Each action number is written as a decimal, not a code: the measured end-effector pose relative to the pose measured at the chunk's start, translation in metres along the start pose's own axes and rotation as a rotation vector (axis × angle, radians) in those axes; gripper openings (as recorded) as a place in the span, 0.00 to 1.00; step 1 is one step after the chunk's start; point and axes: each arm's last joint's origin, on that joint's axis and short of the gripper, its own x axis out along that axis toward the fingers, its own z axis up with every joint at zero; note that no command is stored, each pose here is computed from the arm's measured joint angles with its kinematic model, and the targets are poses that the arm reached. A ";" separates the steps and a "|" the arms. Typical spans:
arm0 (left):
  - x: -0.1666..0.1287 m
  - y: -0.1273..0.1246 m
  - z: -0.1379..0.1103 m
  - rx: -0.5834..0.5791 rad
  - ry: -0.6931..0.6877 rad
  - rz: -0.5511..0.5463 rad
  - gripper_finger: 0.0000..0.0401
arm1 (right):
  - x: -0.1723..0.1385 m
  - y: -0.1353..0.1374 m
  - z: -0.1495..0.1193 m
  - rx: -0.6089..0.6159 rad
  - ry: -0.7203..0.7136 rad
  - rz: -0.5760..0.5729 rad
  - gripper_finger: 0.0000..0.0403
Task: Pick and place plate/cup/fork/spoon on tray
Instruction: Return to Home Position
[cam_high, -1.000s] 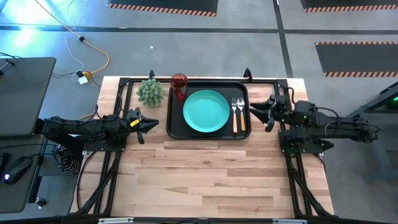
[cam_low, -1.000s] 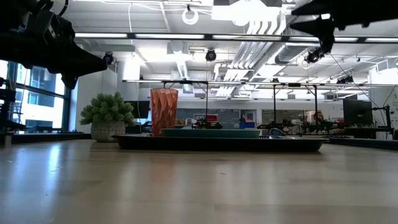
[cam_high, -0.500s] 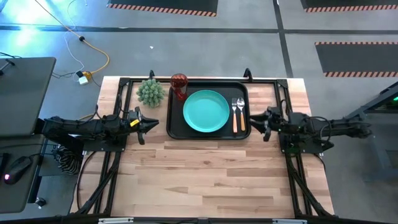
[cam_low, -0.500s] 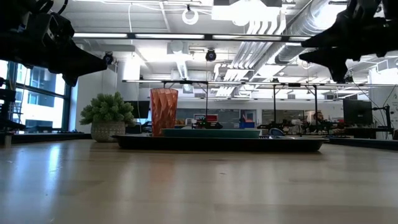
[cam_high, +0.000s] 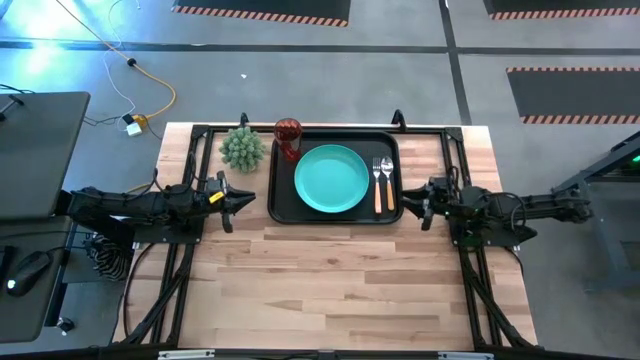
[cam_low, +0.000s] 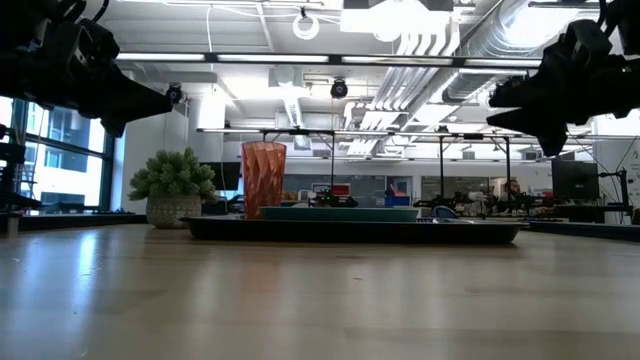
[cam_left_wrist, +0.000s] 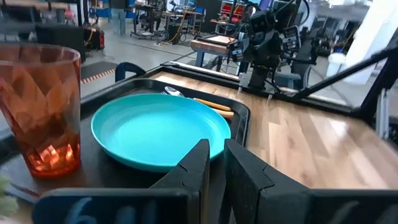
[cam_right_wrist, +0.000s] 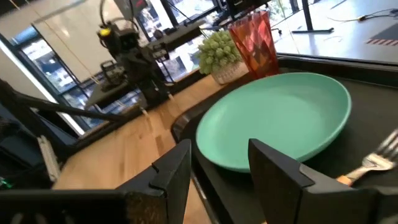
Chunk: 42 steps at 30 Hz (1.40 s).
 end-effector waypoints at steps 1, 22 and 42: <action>0.000 0.000 0.000 0.021 0.000 0.000 0.10 | 0.000 0.000 -0.001 -0.011 0.005 -0.007 0.38; 0.000 0.000 0.000 0.273 -0.001 -0.001 0.10 | 0.000 -0.004 -0.008 -0.044 0.079 -0.038 0.38; 0.000 0.000 0.000 0.272 -0.001 0.000 0.10 | 0.000 -0.004 -0.008 -0.044 0.080 -0.036 0.38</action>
